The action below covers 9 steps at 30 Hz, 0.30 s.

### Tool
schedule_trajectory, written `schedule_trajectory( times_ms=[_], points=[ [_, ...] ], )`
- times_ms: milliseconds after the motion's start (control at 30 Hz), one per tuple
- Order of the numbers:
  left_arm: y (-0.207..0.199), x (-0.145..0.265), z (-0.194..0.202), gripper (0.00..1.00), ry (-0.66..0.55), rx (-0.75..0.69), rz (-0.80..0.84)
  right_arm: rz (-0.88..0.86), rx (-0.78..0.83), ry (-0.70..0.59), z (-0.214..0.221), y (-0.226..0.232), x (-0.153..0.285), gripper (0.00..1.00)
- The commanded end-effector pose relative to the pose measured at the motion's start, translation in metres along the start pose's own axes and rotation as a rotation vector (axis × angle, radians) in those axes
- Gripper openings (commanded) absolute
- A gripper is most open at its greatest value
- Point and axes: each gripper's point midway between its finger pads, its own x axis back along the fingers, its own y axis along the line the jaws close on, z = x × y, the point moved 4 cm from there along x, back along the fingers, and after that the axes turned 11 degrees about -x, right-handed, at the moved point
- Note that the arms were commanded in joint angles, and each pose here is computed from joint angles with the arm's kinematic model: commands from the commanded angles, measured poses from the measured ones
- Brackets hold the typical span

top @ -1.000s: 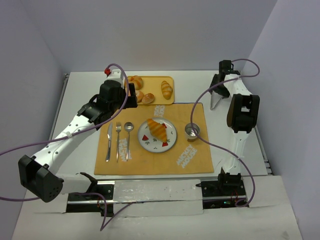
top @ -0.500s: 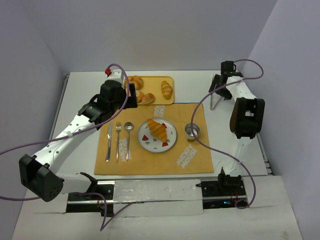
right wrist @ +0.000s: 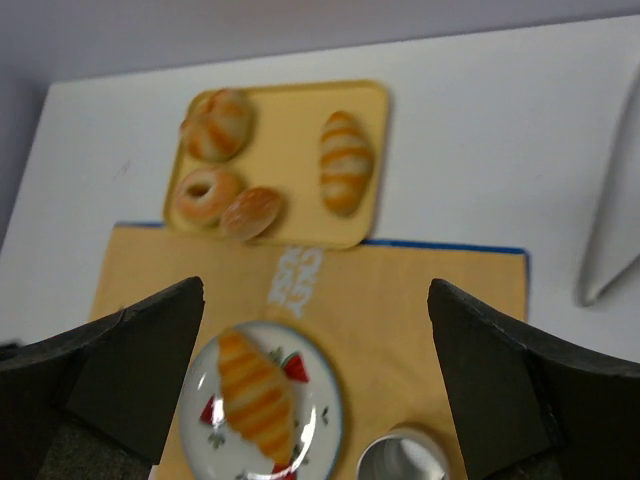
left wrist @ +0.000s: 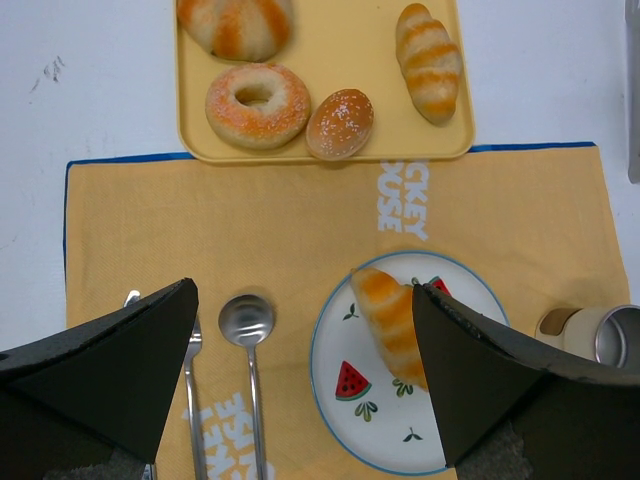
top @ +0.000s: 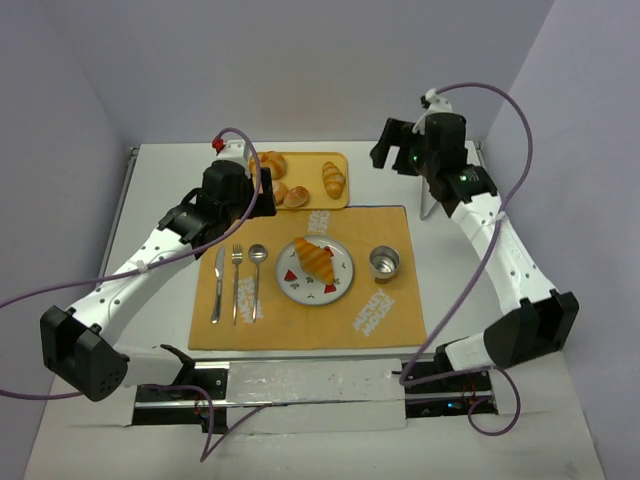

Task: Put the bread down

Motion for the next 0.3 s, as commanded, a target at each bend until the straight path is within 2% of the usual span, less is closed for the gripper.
schedule_trajectory(
  times_ms=[0,267],
  points=[
    [-0.004,0.003,-0.015,0.99,-0.043,0.010,0.011,-0.167,0.026,0.014,0.021,0.033,0.017,1.00],
    [-0.004,0.002,-0.015,0.99,-0.042,0.013,0.009,-0.247,0.061,0.021,0.033,0.052,0.032,1.00]
  ],
)
